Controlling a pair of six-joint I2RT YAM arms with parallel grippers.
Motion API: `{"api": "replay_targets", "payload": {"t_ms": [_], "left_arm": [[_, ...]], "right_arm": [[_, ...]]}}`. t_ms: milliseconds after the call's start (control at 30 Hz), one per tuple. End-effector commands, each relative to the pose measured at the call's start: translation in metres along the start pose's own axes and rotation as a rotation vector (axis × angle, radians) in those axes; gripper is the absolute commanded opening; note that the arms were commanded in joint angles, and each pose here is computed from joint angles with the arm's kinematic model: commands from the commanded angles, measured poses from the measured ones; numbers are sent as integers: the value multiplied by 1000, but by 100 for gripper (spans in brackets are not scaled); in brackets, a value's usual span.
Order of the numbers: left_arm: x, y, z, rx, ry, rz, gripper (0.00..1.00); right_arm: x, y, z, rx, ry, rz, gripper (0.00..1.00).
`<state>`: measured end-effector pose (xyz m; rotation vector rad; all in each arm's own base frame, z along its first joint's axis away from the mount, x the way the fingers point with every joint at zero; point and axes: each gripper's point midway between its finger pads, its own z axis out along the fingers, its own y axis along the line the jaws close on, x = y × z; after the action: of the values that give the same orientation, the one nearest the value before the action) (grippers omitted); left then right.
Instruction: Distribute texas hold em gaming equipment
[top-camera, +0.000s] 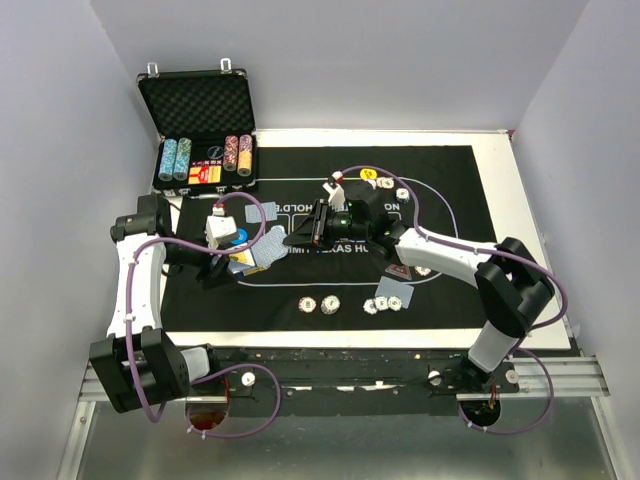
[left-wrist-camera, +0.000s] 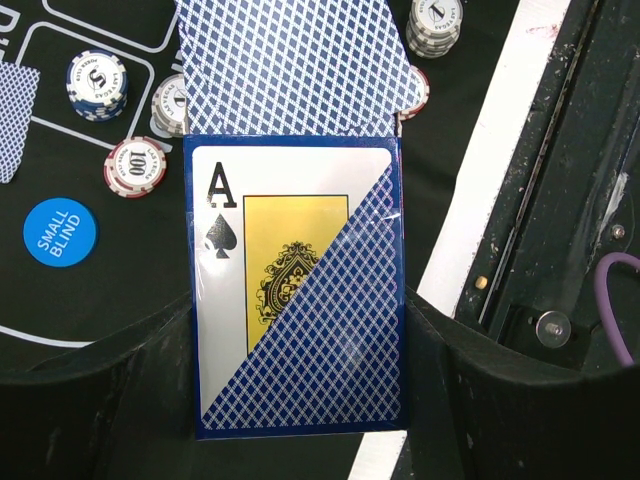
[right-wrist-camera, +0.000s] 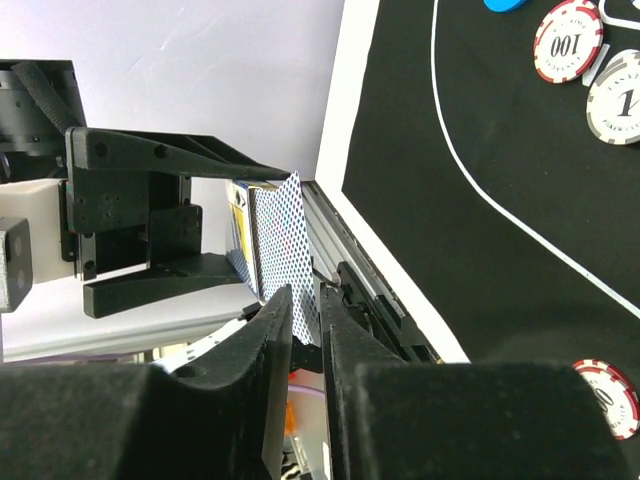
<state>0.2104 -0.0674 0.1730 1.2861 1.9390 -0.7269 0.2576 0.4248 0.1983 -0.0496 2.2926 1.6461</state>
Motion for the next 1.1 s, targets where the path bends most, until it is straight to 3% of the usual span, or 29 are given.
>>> {"api": "replay_targets", "payload": {"t_ms": [0,100,433,733,1067], "left_arm": [[-11,-55,-6,166,-30,-202,12],[-11,-55,-6,166,-30,-201,12],[-10,-55,-5,171,-30,-206,12],[-9,-55,-4,173,-30,-205,12],[-9,-56,-5,171,-26,-210,12]], "right_arm": [[-4,6,-3,-23,-8,7,21],[-11,5,-10,-20,-26,15,15],[-16,11,-23,-52,-49,39,14],[-47,21,-43,-84,-119,51,11],[-64,19,-33,-135,-110,93,8]]}}
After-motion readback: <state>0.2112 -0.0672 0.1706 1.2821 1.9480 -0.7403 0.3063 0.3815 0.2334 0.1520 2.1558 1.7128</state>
